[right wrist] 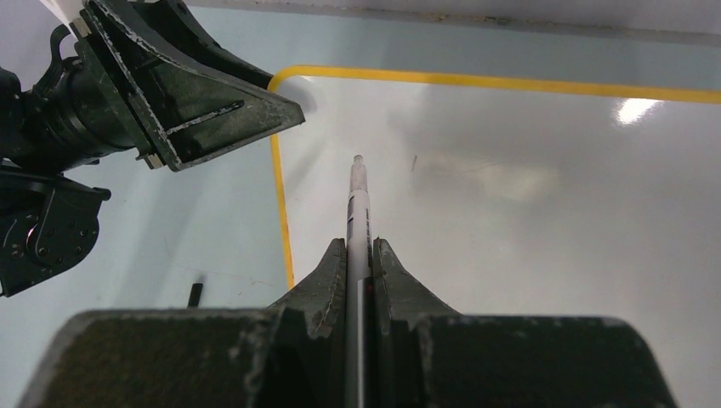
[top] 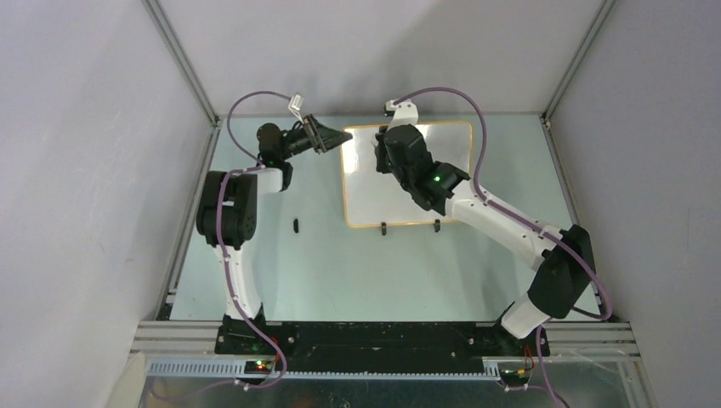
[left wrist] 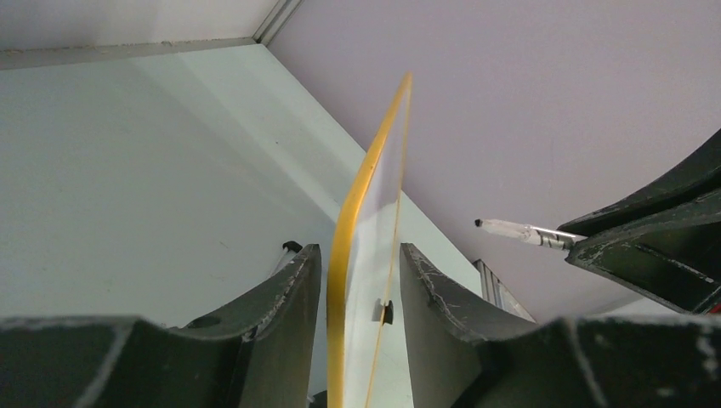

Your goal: Write a sentence on the whiteboard

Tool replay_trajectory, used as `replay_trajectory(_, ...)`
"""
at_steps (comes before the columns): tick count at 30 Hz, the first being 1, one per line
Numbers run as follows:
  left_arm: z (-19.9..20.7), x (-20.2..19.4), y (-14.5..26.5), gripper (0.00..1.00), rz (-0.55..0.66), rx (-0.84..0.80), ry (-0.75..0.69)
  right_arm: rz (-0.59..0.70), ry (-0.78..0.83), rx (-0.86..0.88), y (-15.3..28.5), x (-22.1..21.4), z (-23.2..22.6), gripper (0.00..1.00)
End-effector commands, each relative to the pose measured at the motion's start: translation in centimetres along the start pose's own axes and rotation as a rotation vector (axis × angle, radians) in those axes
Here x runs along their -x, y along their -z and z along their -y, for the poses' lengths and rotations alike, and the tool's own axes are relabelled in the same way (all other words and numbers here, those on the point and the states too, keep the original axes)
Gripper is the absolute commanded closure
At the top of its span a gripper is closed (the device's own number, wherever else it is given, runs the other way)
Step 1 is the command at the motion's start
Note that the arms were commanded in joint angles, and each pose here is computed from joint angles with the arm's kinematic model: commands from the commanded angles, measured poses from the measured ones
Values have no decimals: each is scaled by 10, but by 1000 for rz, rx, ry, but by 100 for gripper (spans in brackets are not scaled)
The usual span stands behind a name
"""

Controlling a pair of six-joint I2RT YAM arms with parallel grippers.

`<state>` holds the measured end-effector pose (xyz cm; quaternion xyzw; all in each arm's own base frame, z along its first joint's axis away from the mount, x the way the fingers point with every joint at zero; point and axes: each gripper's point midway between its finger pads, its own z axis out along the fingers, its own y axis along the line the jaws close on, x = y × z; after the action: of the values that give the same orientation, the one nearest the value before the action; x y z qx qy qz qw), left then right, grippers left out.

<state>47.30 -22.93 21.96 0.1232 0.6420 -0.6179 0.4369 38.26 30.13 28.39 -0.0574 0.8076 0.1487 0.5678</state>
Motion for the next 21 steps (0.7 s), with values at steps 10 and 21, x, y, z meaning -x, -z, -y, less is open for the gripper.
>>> replay_trajectory(10, 39, 24, -5, 76, 31, -122, -77, 15, 42, 28, -19, 18, -24, 100)
replay_trajectory(21, 30, 23, -3, 83, 19, -115, -61, 24, 60, 35, -22, 20, -30, 100)
